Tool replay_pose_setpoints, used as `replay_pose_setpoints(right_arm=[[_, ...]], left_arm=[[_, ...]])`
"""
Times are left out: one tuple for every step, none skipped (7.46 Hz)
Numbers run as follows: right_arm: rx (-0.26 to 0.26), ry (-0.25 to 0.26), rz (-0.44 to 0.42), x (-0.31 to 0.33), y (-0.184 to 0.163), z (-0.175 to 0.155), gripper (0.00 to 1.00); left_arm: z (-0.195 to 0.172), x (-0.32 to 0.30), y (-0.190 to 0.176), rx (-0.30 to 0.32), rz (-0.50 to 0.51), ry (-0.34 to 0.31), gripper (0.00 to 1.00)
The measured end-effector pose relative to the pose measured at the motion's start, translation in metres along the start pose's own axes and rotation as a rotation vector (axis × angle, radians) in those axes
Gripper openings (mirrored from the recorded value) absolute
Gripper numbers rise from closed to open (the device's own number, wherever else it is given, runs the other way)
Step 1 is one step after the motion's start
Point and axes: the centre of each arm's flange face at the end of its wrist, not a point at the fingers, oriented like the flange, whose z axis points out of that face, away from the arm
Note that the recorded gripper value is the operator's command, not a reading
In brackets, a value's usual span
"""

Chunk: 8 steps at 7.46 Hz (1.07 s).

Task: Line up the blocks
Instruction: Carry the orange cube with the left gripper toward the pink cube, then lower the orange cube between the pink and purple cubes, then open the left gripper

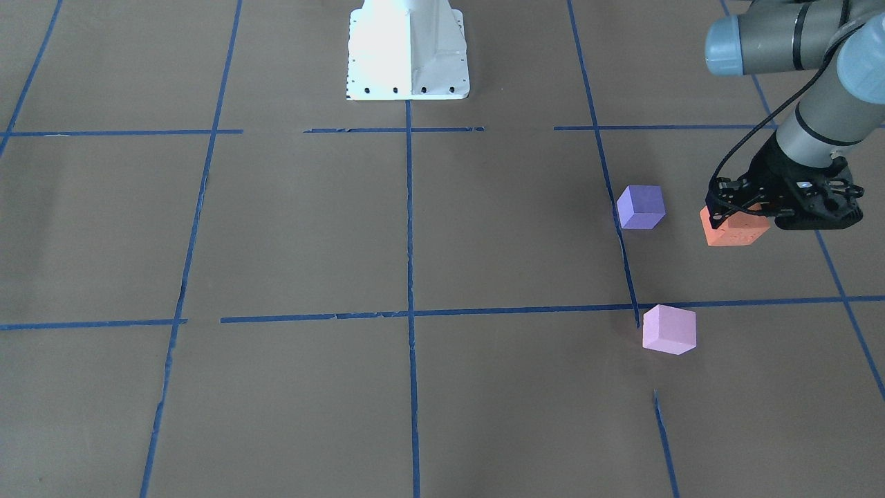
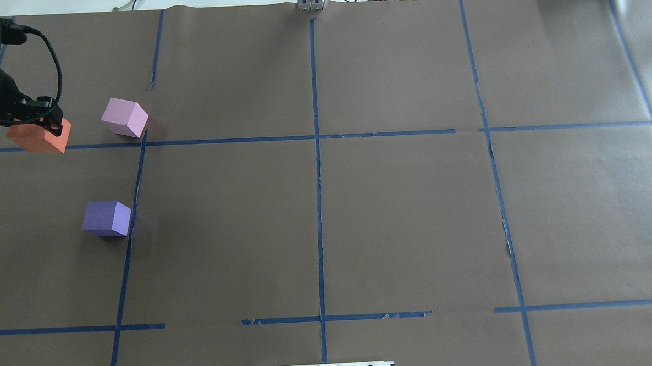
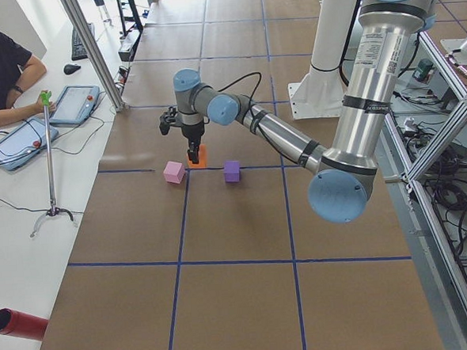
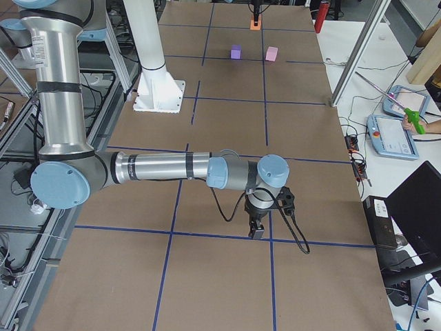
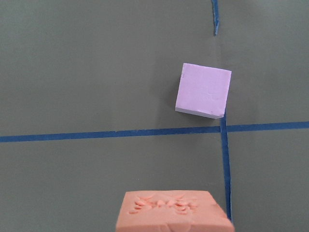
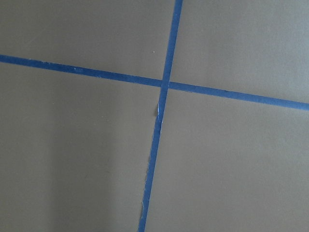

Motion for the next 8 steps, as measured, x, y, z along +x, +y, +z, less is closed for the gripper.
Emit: replay_pose_setpoints(right_arm=[[0.0,0.0,0.0,0.0,0.0,0.0,1.0],[0.001,0.0,0.0,0.0,0.0,0.0,1.0],[0.001,0.0,0.0,0.0,0.0,0.0,1.0],[0.0,0.0,0.0,0.0,0.0,0.0,1.0],[0.0,0.0,0.0,0.0,0.0,0.0,1.0],[0.0,0.0,0.0,0.0,0.0,0.0,1.0],[0.0,0.0,0.0,0.0,0.0,0.0,1.0],[0.0,0.0,0.0,0.0,0.0,0.0,1.0]], left_arm=[[0.017,-0.005,-0.007,-0.005,-0.036,0.014,0.0],[0.031,-0.007,-0.015,-0.002,-0.068,0.025,0.0],[0.046,-0.004,-0.024,0.002,-0.087,0.036,0.0],[0.06,0.006,-0.031,0.0,-0.093,0.047,0.0],[0.073,0.021,-0.032,-0.011,-0.092,0.056,0.0],[0.081,0.033,-0.029,-0.021,-0.085,0.061,0.0],[0.085,0.038,-0.026,-0.027,-0.081,0.062,0.0],[0.09,0.04,-0.025,-0.034,-0.081,0.06,0.0]])
